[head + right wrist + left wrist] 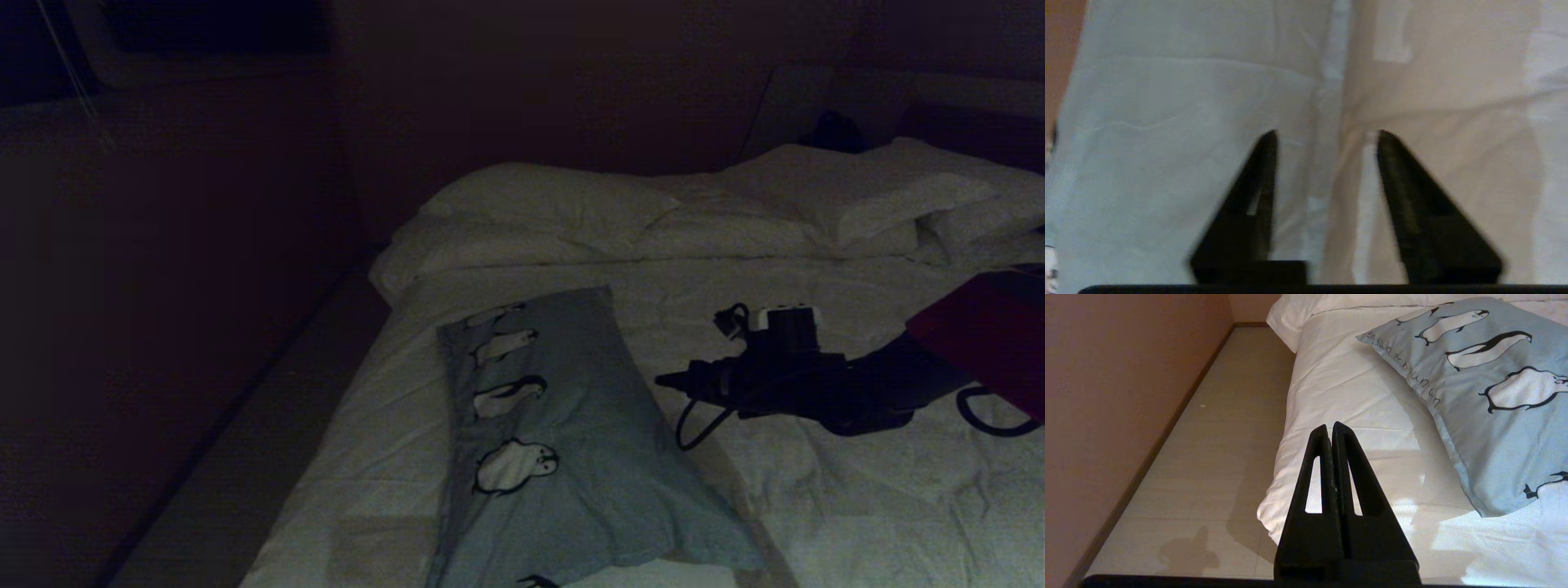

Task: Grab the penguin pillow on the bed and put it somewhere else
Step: Pick up the pillow

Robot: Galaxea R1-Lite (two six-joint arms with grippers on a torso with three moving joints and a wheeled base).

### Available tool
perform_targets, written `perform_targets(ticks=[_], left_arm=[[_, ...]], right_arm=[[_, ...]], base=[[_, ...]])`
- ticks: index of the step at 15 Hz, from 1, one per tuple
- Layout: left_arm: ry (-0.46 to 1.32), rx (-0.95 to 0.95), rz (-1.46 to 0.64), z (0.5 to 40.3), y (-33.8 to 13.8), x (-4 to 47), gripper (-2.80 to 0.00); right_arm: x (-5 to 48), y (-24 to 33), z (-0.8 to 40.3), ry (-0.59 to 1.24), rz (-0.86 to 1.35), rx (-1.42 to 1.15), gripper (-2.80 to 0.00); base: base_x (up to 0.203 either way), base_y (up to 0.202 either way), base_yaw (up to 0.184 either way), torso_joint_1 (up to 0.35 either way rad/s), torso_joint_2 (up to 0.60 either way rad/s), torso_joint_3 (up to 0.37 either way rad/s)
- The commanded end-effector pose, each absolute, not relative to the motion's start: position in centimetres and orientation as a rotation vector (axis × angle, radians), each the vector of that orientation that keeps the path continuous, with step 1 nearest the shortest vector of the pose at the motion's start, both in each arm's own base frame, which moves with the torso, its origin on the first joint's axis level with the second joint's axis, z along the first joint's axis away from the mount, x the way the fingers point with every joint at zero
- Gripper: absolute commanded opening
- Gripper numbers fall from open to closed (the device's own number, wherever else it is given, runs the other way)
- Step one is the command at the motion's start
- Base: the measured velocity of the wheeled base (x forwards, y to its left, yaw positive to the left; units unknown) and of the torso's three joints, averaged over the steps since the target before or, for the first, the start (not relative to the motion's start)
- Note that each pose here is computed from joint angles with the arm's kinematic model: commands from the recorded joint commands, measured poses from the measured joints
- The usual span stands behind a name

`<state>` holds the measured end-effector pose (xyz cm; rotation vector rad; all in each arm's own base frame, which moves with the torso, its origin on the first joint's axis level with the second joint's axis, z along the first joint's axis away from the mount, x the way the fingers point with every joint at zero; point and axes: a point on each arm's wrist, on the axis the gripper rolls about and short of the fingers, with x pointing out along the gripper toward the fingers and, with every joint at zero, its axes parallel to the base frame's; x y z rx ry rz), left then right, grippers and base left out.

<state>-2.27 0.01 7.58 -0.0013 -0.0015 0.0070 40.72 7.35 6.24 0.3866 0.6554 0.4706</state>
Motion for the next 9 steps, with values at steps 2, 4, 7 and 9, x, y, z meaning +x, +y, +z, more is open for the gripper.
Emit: perform_targets(ticks=[2, 4, 7, 9], left_arm=[[-0.002, -0.002, 0.008, 7.6, 0.0, -2.3, -2.8], [-0.002, -0.002, 0.008, 7.6, 0.0, -2.3, -2.8], [-0.001, -0.002, 0.008, 7.6, 0.0, -2.3, -2.8], [-0.002, -0.002, 0.008, 7.6, 0.0, -2.3, -2.8]], right_arm=[[41.1, 7.7, 6.9, 0.638, 0.472, 0.428, 0.0], [41.6, 7.9, 7.5, 0.622, 0.473, 0.456, 0.0], [42.2, 8.8, 7.1, 0.626, 0.49, 0.467, 0.0], [42.7, 9.2, 6.8, 0.628, 0.499, 0.467, 0.0]], base=[[0.0, 0.0, 0.0, 0.0, 0.0, 0.0], [0.0, 0.0, 0.0, 0.0, 0.0, 0.0], [0.0, 0.0, 0.0, 0.0, 0.0, 0.0], [0.0, 0.0, 0.0, 0.0, 0.0, 0.0]])
